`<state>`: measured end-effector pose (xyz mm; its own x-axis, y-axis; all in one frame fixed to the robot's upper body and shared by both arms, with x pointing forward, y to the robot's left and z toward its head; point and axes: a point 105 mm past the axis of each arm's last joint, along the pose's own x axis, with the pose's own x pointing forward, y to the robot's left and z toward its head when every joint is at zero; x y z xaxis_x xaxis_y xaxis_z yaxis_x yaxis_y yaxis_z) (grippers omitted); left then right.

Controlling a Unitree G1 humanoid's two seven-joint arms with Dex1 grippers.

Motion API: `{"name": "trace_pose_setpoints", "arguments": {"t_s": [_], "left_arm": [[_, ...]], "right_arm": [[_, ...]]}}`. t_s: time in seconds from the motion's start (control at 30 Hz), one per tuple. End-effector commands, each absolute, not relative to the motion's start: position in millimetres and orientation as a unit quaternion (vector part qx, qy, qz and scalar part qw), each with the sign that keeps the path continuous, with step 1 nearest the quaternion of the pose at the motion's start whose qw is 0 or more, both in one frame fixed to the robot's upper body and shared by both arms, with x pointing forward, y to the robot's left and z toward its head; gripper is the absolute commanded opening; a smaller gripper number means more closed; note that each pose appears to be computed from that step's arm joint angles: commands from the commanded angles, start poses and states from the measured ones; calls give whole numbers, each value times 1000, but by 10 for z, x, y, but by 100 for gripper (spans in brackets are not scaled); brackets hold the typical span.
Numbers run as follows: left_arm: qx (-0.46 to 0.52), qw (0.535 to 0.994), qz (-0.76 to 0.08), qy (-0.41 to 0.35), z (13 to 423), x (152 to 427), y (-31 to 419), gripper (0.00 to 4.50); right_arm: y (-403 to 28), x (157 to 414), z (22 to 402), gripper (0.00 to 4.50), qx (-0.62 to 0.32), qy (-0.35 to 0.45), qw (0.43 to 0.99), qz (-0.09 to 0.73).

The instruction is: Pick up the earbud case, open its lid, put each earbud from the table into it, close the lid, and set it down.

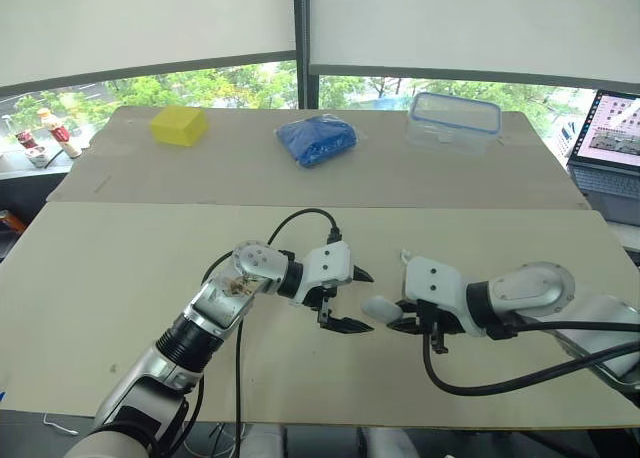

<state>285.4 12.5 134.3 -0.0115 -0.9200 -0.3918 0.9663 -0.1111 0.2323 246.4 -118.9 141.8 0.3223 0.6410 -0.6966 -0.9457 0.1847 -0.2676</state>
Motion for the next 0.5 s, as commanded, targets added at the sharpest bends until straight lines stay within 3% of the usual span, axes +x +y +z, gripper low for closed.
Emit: {"name": "trace_pose_setpoints", "arguments": {"t_s": [0.03,0.2,0.47,0.5], "left_arm": [[221,662,-715,37,1381,2825,86,316],[211,661,-719,37,1368,2794,57,57],[211,664,-716,39,1318,2798,77,53],[210,666,-715,40,1305,2801,91,53]], "right_arm": [[-1166,2480,1517,67,-354,200,740,536],[-1160,2484,1518,67,-355,198,739,537],[-1188,2487,1505,66,-359,201,739,534],[-1207,2483,1508,116,-362,202,737,534]]}}
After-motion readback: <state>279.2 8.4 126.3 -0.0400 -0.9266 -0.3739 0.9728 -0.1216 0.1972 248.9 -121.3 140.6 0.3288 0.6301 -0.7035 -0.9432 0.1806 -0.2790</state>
